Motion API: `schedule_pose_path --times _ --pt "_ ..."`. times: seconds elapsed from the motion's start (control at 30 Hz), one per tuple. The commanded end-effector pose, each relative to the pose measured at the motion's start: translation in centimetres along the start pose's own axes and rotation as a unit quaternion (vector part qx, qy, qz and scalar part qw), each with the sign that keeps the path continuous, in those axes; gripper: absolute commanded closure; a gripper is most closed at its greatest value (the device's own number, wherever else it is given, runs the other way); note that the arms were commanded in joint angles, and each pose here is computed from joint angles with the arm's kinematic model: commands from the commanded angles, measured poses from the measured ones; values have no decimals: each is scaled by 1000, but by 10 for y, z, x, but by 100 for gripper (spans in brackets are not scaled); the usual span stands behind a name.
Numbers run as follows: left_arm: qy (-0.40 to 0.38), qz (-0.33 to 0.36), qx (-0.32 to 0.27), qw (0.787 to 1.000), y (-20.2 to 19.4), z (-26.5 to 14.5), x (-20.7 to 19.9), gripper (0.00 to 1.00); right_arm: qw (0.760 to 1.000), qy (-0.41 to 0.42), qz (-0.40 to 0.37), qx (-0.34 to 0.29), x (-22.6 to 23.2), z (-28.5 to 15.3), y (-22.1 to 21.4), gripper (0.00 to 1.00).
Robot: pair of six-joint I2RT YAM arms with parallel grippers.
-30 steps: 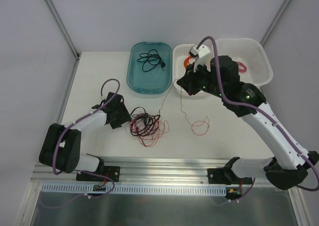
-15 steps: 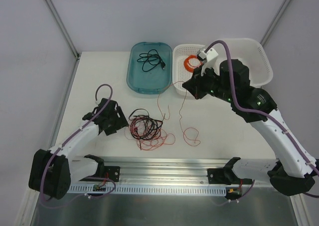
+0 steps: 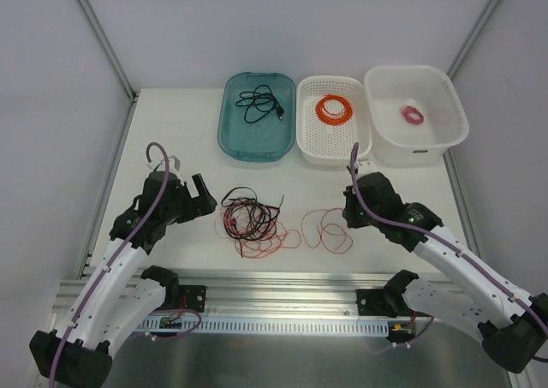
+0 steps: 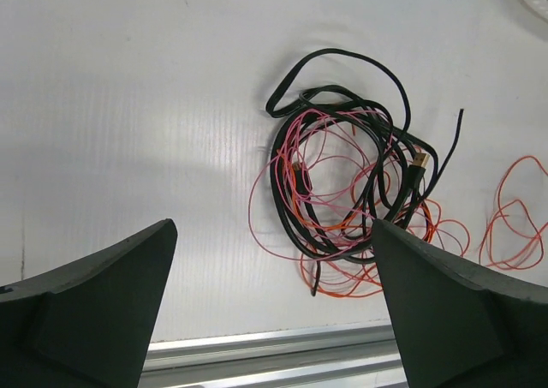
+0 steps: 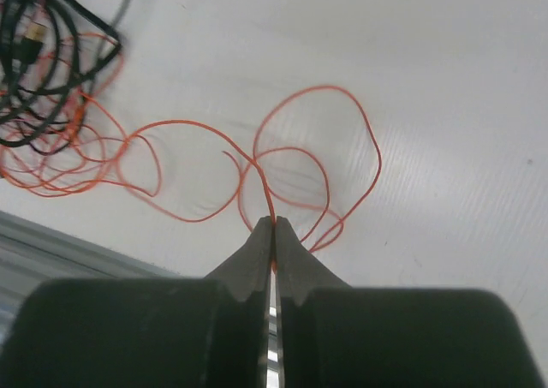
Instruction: Untangle the cables
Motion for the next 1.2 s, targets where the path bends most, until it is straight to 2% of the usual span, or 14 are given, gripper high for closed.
schedule_pose_path --times 0.0,0.1,0.2,0.23,0.37,0.4,0.5,0.6,0.83,1.17 --pt "-20 54 -18 998 5 -14 -1 1 996 -33 84 -10 -8 16 -19 99" --pt "-27 78 -31 996 5 -18 1 1 993 -59 97 25 -15 36 -43 96" --pt "-31 100 -44 994 3 -21 4 1 990 -75 109 54 -19 51 -59 88" --pt "-32 104 -57 992 4 -23 5 1 989 -78 110 61 -19 54 -62 80" --pt "-26 117 -79 990 0 -23 11 1 987 -84 106 85 -17 65 -65 63" --pt "-31 119 -81 989 -1 -23 11 1 987 -85 103 89 -17 66 -64 52" --pt "-29 115 -103 988 0 -24 12 1 985 -97 98 102 -17 70 -63 41" --pt "-22 117 -115 986 3 -26 13 1 983 -109 95 110 -17 75 -64 35" --pt "-23 118 -110 987 2 -24 13 1 980 -127 85 131 -20 88 -64 34" --pt "-20 117 -108 987 2 -23 13 1 974 -124 98 162 -30 106 -62 38"
Point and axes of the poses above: each gripper's point midway between its finger pads, its own z axis out along the fingers, its own x axis along the line the jaws close on, y = z × x, the point moved 8 cm from there along -z, back along the fingers, and after that the axes turned 6 degrees about z, right-handed, at the moved point
